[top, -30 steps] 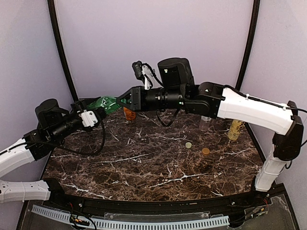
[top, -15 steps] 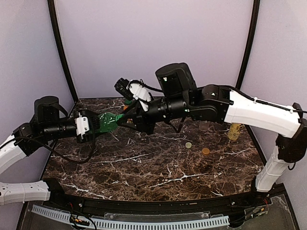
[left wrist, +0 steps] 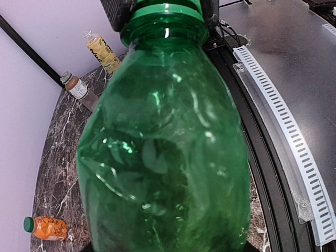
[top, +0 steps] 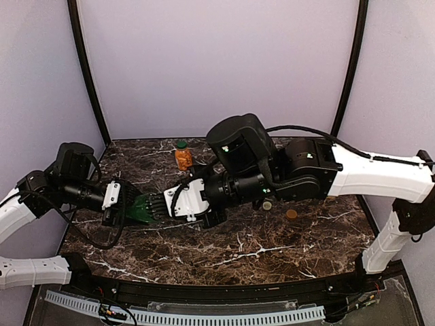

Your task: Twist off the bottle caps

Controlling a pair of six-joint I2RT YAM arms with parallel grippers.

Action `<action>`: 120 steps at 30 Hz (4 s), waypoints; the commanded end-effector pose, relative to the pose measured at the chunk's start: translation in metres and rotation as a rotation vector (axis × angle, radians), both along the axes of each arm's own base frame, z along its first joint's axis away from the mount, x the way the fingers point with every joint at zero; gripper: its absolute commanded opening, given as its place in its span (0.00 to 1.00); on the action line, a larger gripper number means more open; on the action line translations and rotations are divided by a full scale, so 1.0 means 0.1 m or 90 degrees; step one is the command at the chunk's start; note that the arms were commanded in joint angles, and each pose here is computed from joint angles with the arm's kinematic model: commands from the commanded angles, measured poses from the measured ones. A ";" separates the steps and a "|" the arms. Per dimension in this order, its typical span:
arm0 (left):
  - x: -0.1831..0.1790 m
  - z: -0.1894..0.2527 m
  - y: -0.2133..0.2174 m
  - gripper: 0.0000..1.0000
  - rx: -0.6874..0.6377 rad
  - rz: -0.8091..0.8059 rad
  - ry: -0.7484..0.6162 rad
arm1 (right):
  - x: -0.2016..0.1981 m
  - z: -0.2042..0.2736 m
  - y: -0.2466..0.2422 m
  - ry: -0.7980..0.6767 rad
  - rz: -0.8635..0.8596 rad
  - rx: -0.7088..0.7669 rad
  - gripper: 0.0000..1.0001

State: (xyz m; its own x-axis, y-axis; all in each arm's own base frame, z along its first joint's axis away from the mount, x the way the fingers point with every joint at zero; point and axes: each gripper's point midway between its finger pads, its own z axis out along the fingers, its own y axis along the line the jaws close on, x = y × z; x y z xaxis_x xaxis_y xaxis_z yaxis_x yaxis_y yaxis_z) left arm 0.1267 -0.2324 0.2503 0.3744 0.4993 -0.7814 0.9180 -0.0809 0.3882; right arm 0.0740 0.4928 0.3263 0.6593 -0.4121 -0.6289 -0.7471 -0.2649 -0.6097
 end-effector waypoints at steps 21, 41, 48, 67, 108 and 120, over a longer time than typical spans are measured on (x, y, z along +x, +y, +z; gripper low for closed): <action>-0.15 0.09 -0.05 0.01 -0.030 -0.043 0.013 | -0.07 0.00 0.06 -0.201 0.068 0.028 0.62; 1.11 0.75 0.16 0.01 -0.137 0.322 -0.347 | 1.06 1.05 -0.29 0.618 -0.358 0.399 0.85; 1.28 0.71 0.29 0.01 -0.091 0.377 -0.420 | 1.33 0.86 -0.21 0.740 -0.451 0.425 0.75; 1.26 0.69 0.26 0.01 -0.090 0.360 -0.423 | 1.39 0.61 0.09 0.772 -0.439 0.363 0.34; -0.17 -0.21 0.04 0.01 0.029 -0.059 -0.008 | -0.04 -0.22 -0.10 -0.188 0.094 -0.041 0.00; -0.15 -0.15 0.04 0.01 0.013 -0.050 -0.018 | 0.08 -0.09 -0.05 -0.221 0.048 0.020 0.57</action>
